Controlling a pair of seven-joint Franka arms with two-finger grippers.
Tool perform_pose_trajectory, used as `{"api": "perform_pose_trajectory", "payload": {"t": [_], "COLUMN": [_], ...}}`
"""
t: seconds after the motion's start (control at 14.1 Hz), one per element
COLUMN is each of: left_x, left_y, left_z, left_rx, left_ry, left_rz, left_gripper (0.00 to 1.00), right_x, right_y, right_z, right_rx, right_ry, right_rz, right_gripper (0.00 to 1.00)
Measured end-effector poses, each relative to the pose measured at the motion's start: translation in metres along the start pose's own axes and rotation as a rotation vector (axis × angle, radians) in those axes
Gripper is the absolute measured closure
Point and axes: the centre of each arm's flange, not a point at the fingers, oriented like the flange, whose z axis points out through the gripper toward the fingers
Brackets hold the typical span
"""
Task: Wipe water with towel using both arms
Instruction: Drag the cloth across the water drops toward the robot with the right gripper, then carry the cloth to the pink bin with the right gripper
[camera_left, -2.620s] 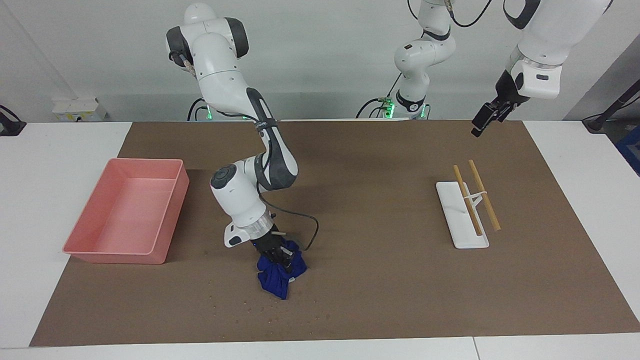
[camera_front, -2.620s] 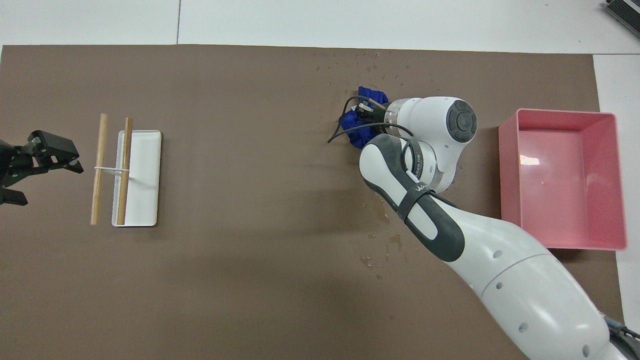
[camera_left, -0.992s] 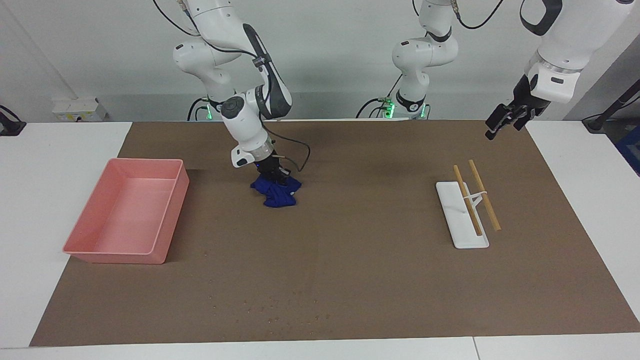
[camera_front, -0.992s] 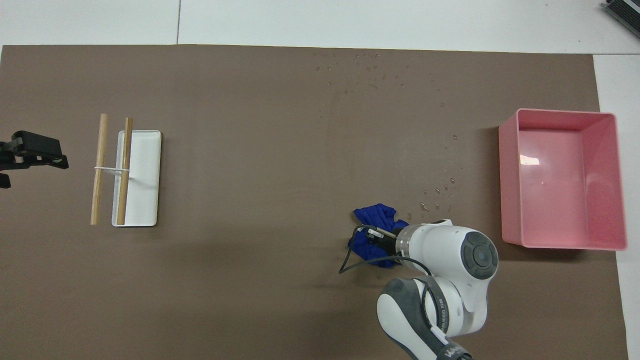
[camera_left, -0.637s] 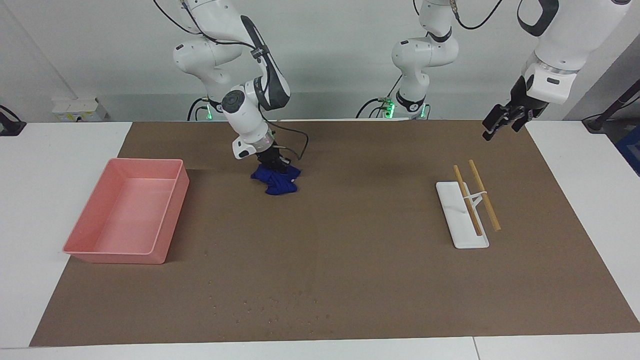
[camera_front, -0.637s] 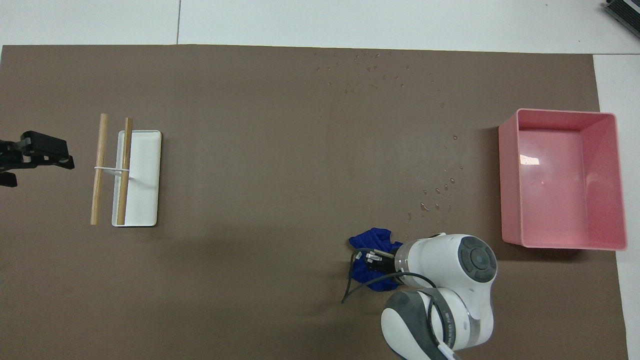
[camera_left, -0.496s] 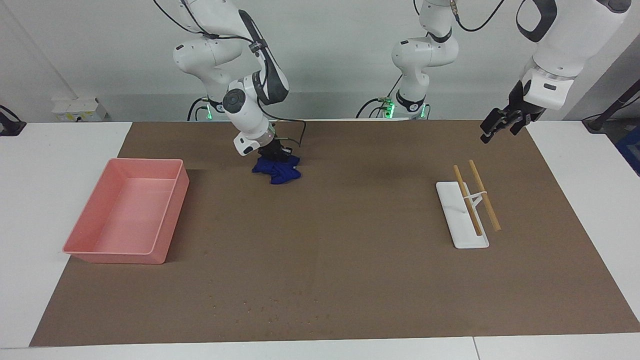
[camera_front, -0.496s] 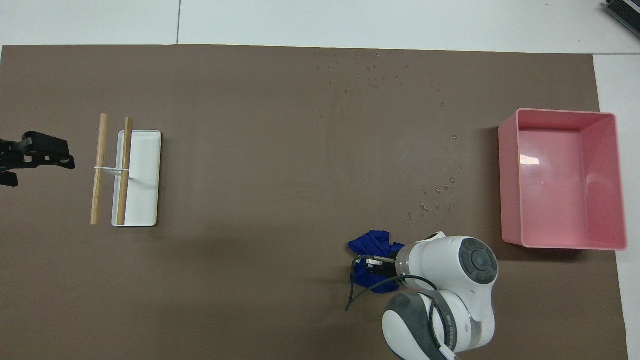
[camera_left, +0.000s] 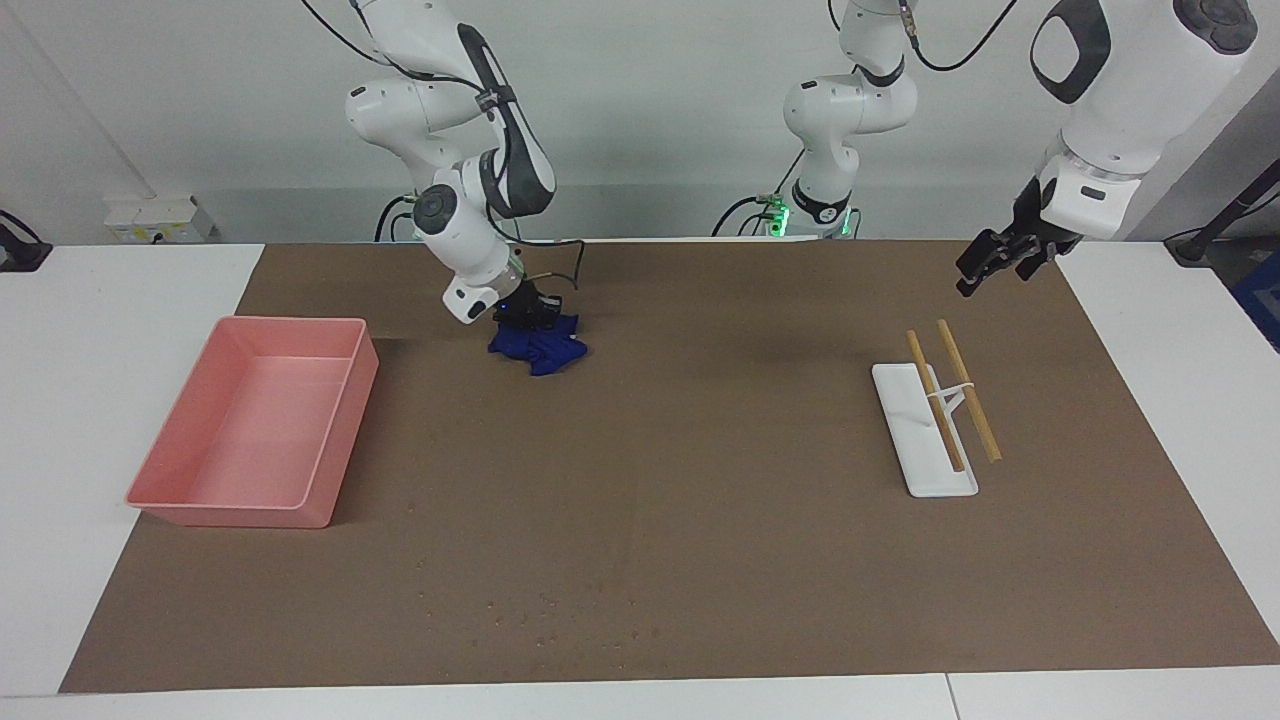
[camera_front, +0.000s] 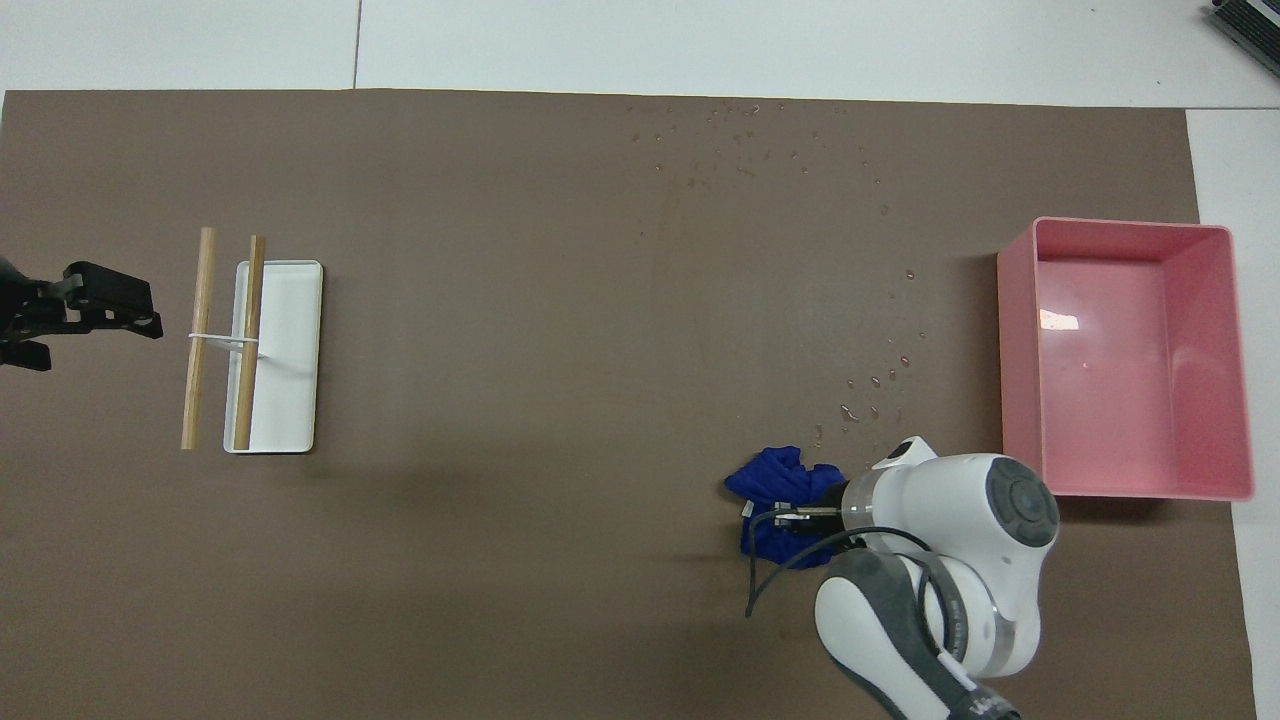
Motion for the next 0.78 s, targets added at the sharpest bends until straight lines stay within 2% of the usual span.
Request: {"api": "perform_pose_trajectory", "payload": {"t": [0.42,0.64,0.78], "left_x": [-0.002,-0.003,-0.003], "left_y": [0.003,0.007,0.008], "left_z": [0.000,-0.001,-0.001], "left_rx": [0.001,0.001,0.001], "left_ry": [-0.001,-0.001,-0.001], "left_rz": [0.013,0.034,0.038], "left_gripper": [0.00,0.00,0.00], "right_x": [0.037,0.049,0.061], "right_y": [0.077,0.099,0.101], "right_z": [-0.034,-0.061,-0.105], "right_rx": [-0.004,-0.008,-0.031], "right_ry": [0.071,0.051,0.022], "right_rz": [0.071,0.088,0.069], "right_gripper": [0.96,0.96,0.96]}}
